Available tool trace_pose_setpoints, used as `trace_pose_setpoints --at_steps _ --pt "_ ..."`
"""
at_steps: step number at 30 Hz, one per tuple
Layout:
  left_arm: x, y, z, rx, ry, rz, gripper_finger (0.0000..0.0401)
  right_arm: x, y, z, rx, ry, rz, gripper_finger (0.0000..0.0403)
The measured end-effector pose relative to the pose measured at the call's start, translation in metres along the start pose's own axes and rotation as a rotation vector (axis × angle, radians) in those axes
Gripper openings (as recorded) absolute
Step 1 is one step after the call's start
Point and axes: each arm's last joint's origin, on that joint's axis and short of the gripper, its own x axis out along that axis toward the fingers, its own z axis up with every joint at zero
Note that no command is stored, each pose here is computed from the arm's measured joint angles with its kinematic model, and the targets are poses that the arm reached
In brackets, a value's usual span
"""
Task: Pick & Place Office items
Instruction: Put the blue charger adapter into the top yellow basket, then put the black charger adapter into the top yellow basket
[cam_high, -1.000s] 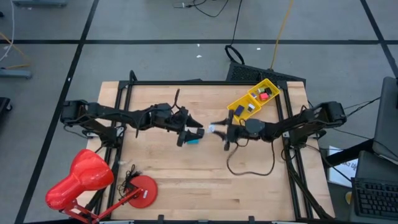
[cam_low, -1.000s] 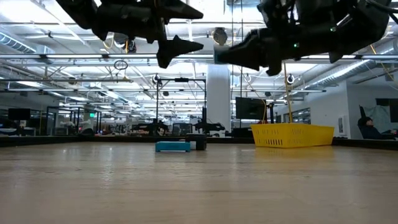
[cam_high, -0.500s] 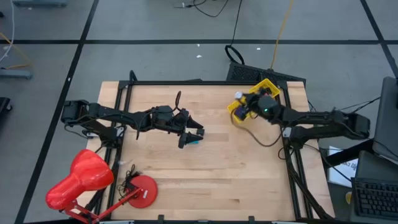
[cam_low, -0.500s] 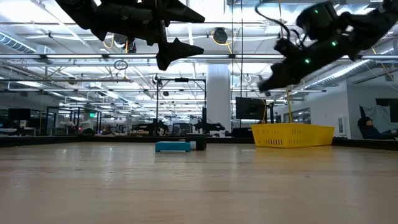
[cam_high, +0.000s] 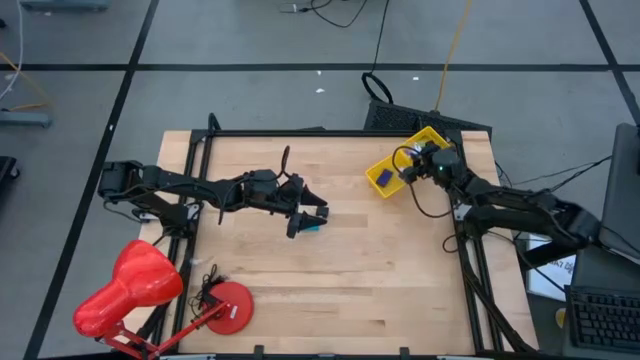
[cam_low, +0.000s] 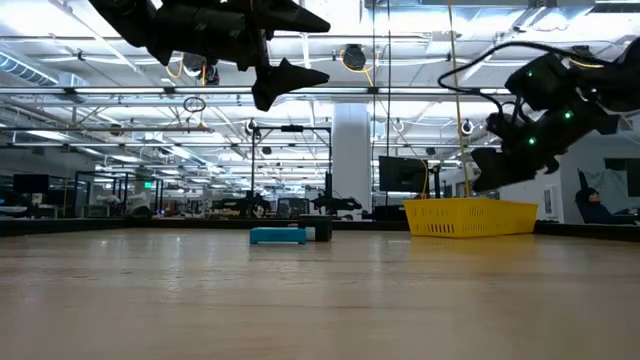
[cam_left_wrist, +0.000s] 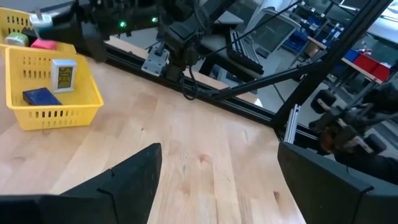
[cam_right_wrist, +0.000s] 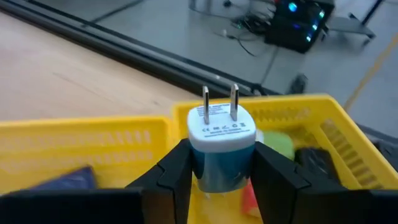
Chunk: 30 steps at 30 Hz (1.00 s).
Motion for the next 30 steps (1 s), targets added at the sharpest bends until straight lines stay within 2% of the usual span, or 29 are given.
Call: trace_pose_setpoints --at_steps 7,14,19,23,30 --pt "0.000 0.000 0.000 -0.002 -0.002 0.000 0.0324 0.003 -0.007 -0.004 0.011 0.024 -0.040 0.0123" --pt "0.000 0.000 0.000 0.001 -0.002 0.000 0.0324 0.003 -0.007 -0.004 0.046 0.016 -0.040 0.0237" --pt "0.000 0.000 0.000 0.001 -0.003 0.001 0.0324 0.003 -0.005 -0.001 0.064 -0.011 0.030 0.0286" --pt "0.000 0.001 0.001 0.025 -0.018 0.037 0.0324 0.002 0.000 0.008 0.114 -0.091 0.185 0.0296" --pt "0.003 -0.003 -0.009 0.178 0.009 0.187 0.0324 -0.008 0.012 0.029 0.181 -0.253 0.680 0.0283"
